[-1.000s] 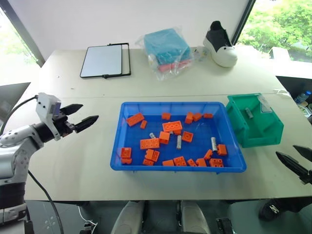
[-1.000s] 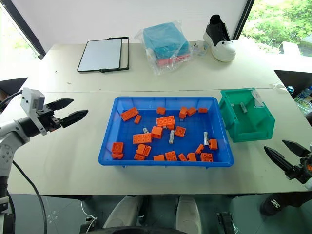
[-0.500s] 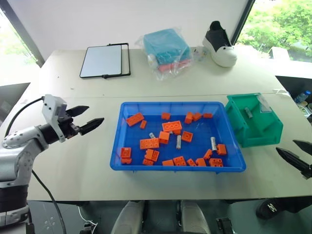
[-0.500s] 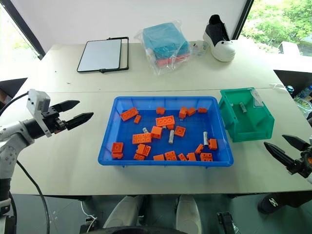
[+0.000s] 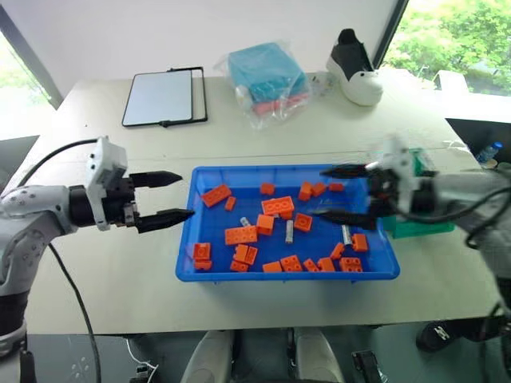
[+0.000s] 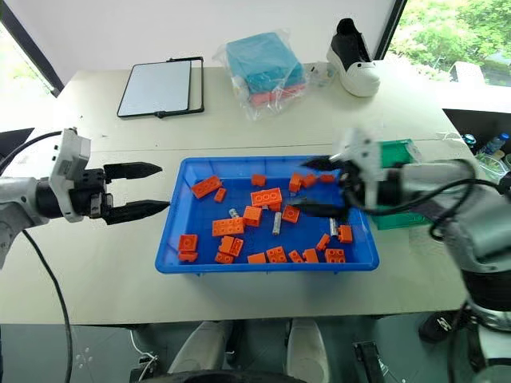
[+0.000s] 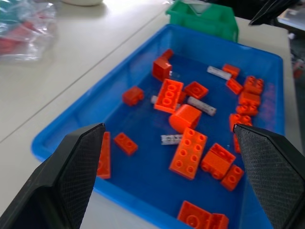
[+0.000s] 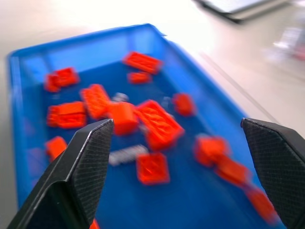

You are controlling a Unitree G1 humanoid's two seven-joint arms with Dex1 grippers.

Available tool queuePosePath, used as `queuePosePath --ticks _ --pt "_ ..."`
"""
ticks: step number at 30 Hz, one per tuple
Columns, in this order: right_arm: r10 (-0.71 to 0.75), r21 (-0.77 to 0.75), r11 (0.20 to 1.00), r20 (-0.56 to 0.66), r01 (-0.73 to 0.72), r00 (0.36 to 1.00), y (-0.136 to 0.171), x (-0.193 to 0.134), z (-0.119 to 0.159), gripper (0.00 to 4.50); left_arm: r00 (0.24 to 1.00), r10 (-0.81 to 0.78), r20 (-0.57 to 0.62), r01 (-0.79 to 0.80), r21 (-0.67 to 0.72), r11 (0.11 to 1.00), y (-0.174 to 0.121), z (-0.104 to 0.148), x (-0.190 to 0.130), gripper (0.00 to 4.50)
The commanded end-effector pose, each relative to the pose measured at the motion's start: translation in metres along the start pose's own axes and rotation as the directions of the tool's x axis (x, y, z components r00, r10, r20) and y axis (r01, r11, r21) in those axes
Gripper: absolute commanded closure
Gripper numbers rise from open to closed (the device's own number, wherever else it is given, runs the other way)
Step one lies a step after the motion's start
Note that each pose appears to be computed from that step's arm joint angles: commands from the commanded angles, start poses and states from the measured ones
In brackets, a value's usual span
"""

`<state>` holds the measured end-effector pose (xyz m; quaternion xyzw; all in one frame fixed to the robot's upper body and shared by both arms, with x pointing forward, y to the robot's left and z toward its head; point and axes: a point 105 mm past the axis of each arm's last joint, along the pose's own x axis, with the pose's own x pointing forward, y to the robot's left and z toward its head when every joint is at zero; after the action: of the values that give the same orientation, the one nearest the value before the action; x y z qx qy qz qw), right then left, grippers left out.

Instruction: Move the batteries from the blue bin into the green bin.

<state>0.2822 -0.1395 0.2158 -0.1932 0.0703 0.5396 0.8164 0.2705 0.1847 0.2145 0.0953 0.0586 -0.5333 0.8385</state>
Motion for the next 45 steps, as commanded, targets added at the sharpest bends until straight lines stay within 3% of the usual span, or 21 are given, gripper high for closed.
queuePosePath --ticks 1,12,20,29,43,45 --pt "0.201 -0.137 0.968 -0.071 -0.209 0.977 0.018 0.059 -0.006 0.03 0.996 -0.081 -0.026 0.083 0.062 0.995 -0.016 0.012 -0.001 0.00" --pt "0.334 -0.282 0.879 -0.209 -0.384 0.919 0.029 0.117 -0.047 0.03 0.997 -0.071 -0.036 0.073 0.063 0.995 -0.022 0.012 -0.006 0.00" --pt "0.341 -0.323 0.863 -0.195 -0.388 0.920 0.027 0.133 -0.046 0.03 0.997 -0.063 -0.033 0.065 0.047 0.997 -0.027 0.012 -0.009 0.00" --pt "0.335 -0.393 0.840 -0.165 -0.373 0.928 0.021 0.146 -0.026 0.03 0.998 -0.048 -0.036 0.050 0.041 0.998 -0.026 0.011 -0.012 0.00" --pt "0.351 -0.378 0.832 -0.208 -0.406 0.913 0.028 0.158 -0.053 0.03 0.999 -0.043 -0.025 0.044 0.046 0.998 -0.021 0.015 -0.008 0.00" --pt "0.352 -0.373 0.834 -0.208 -0.407 0.912 0.028 0.158 -0.054 0.54 0.999 -0.044 -0.021 0.045 0.048 0.998 -0.020 0.016 -0.007 0.00"
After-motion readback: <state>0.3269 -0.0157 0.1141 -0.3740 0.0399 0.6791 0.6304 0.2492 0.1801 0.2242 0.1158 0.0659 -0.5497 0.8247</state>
